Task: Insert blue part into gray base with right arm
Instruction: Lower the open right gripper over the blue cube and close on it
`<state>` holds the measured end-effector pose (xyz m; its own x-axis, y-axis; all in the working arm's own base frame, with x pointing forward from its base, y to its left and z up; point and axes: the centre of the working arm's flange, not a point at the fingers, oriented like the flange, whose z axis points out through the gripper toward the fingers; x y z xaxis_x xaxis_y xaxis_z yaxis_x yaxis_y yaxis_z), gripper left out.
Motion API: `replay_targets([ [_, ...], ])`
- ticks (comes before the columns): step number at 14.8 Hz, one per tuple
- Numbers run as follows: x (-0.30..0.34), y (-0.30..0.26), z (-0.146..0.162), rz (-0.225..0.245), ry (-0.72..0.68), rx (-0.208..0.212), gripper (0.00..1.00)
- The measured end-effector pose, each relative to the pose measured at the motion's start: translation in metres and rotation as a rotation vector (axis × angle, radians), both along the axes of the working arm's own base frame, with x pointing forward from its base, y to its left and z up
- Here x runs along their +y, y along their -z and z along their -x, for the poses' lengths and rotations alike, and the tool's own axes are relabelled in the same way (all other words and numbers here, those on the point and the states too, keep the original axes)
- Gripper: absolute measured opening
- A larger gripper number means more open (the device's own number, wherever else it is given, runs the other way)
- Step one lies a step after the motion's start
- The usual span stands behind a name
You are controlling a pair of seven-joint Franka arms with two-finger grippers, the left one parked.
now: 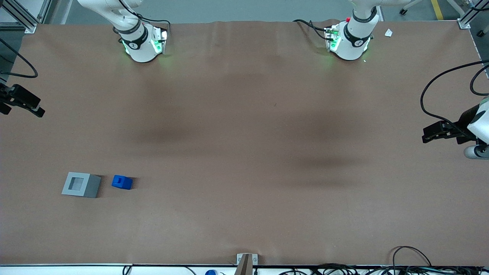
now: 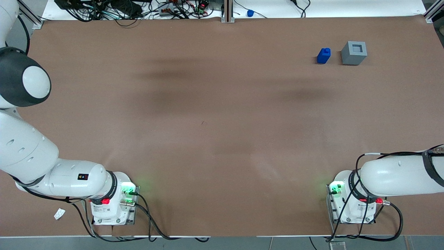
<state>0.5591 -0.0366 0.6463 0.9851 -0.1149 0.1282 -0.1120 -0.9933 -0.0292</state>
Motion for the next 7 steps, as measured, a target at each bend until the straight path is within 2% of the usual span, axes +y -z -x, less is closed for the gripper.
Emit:
replay_targets([
  [7, 0.0001, -0.0047, 0.0032, 0.0, -0.01, 0.015, 1.0],
])
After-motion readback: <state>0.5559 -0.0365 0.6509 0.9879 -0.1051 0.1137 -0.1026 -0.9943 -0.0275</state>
